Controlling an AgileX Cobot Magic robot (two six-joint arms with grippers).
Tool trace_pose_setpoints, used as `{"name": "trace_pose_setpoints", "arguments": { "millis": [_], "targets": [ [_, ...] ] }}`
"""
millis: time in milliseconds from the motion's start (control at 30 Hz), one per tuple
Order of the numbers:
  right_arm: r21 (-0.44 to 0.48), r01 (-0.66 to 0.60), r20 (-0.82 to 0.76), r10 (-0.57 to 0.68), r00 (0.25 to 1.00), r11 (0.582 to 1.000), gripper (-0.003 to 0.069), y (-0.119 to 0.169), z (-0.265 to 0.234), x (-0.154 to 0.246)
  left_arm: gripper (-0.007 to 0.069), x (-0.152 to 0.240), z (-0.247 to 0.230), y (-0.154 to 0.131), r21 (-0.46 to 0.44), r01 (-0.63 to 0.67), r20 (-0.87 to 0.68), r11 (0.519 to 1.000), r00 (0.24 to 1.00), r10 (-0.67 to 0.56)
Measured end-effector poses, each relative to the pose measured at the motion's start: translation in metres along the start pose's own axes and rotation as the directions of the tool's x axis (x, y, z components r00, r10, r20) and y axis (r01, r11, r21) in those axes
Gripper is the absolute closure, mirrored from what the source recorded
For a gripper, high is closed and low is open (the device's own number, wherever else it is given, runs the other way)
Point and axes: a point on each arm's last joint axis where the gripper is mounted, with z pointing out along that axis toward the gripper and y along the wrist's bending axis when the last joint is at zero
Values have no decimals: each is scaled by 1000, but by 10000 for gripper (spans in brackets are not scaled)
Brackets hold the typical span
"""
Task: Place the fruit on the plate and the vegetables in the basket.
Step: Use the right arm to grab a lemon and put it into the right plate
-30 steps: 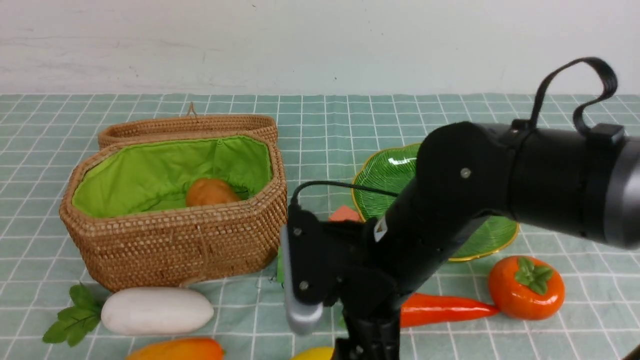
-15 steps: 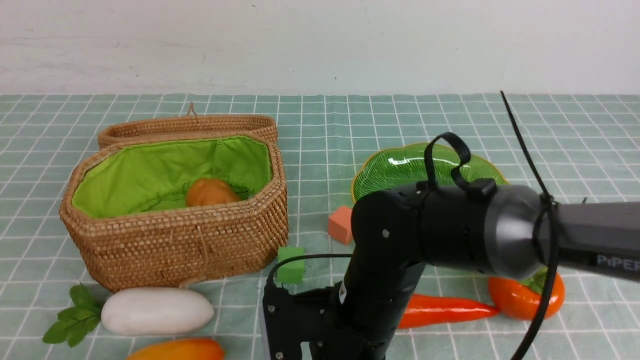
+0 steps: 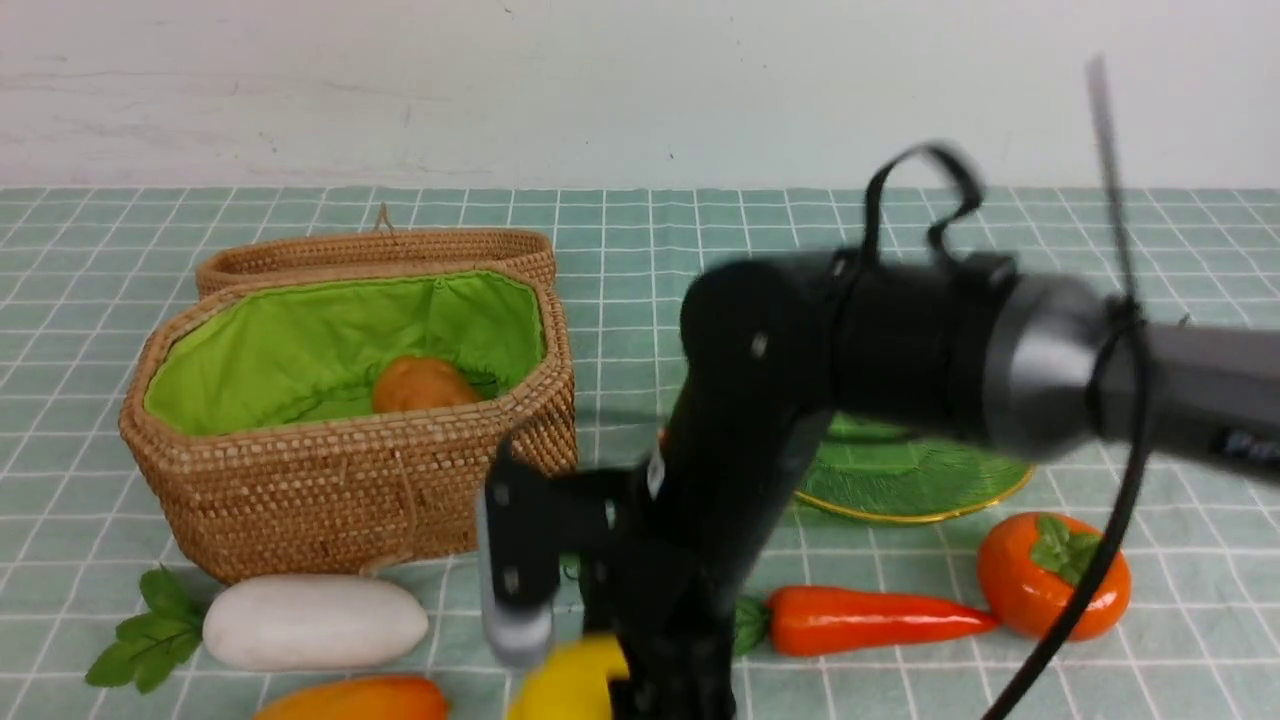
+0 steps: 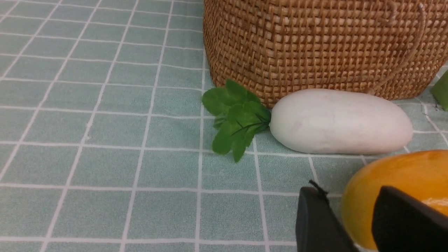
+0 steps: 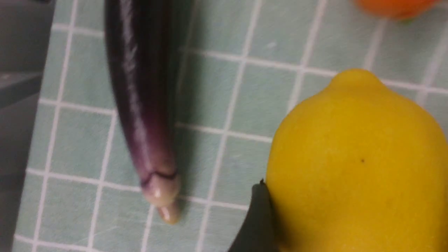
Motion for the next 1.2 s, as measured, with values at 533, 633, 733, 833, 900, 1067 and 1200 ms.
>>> {"name": "trace_pose_setpoints", "arguments": {
  "millis": [533,633,733,833,900,1067,1200],
  "targets": [
    [353,-742,356,652,669,569,78,-143,-84,145,386,0,0,0,0,0,0,1000,1000,0],
    [335,-787,337,714,614,518,78,-152,-63,161,386,0,0,0,0,0,0,1000,1000,0],
    [326,-813,315,755,575,483,78,-159,-44,171,386,0,0,0,0,0,0,1000,1000,0],
    [311,-845,317,791,523,434,78,-163,-30,178,386,0,0,0,0,0,0,1000,1000,0],
    [302,-865,333,806,489,400,39,-165,-27,180,386,0,0,0,0,0,0,1000,1000,0],
    [282,-896,359,828,430,343,-20,-165,-28,180,386,0,0,0,0,0,0,1000,1000,0],
    [275,-912,380,837,393,304,8,-161,-47,182,386,0,0,0,0,0,0,1000,1000,0]
  ]
}}
